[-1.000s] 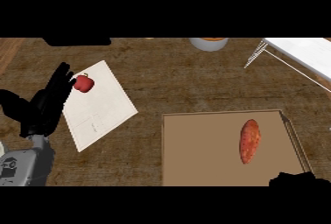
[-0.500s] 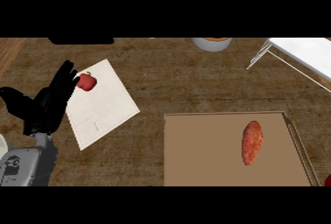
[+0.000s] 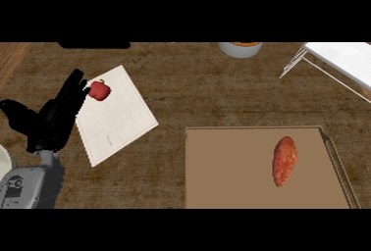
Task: Pick the tomato from the tray and place it in the tiered shelf
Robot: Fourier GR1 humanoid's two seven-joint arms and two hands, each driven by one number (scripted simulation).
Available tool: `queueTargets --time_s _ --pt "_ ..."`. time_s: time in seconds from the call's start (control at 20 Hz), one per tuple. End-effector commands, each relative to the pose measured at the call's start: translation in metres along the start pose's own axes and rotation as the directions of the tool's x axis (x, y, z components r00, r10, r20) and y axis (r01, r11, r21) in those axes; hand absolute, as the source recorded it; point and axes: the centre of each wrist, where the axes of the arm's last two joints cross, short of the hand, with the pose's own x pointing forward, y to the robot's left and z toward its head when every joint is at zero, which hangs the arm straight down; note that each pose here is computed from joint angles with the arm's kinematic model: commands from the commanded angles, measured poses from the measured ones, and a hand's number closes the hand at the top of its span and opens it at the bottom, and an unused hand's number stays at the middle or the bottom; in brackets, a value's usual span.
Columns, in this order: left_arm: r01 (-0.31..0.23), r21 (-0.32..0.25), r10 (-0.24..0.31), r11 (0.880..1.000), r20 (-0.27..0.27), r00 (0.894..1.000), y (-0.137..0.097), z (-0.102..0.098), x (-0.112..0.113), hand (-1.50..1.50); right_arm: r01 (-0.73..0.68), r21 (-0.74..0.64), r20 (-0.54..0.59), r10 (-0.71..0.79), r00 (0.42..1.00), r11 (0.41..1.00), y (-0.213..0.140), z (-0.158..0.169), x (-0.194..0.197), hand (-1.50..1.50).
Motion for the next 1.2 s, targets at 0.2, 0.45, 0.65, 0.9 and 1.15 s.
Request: queueTargets --time_s 0.2,0.45,0.65,0.9,1.15 --pt "-0.002 -0.005 0.002 1.000 -0.014 1.000 -0.002 0.000 -0.006 0.00 0.075 -0.073 -0.084 -0.081 0.993 0.995 -0.043 -0.034 -0.068 1.50" --pt "0.016 -0.014 -0.016 1.000 0.009 1.000 0.004 -0.001 0.001 0.00 0.091 -0.109 -0.119 -0.104 0.987 0.990 -0.049 -0.057 -0.103 1.50" --pt "-0.005 0.006 0.005 1.000 -0.003 1.000 0.001 -0.020 -0.002 0.00 0.075 -0.093 -0.110 -0.086 0.990 0.993 -0.055 -0.047 -0.135 1.50" --pt "-0.009 0.006 0.009 1.000 -0.005 1.000 -0.005 -0.008 0.002 0.00 0.086 -0.107 -0.105 -0.097 0.990 0.991 -0.044 -0.070 -0.150 1.50" --pt "-0.004 -0.027 0.004 1.000 0.005 1.000 -0.015 0.001 0.022 0.00 0.067 -0.092 -0.114 -0.077 0.990 0.993 -0.062 -0.069 -0.174 1.50"
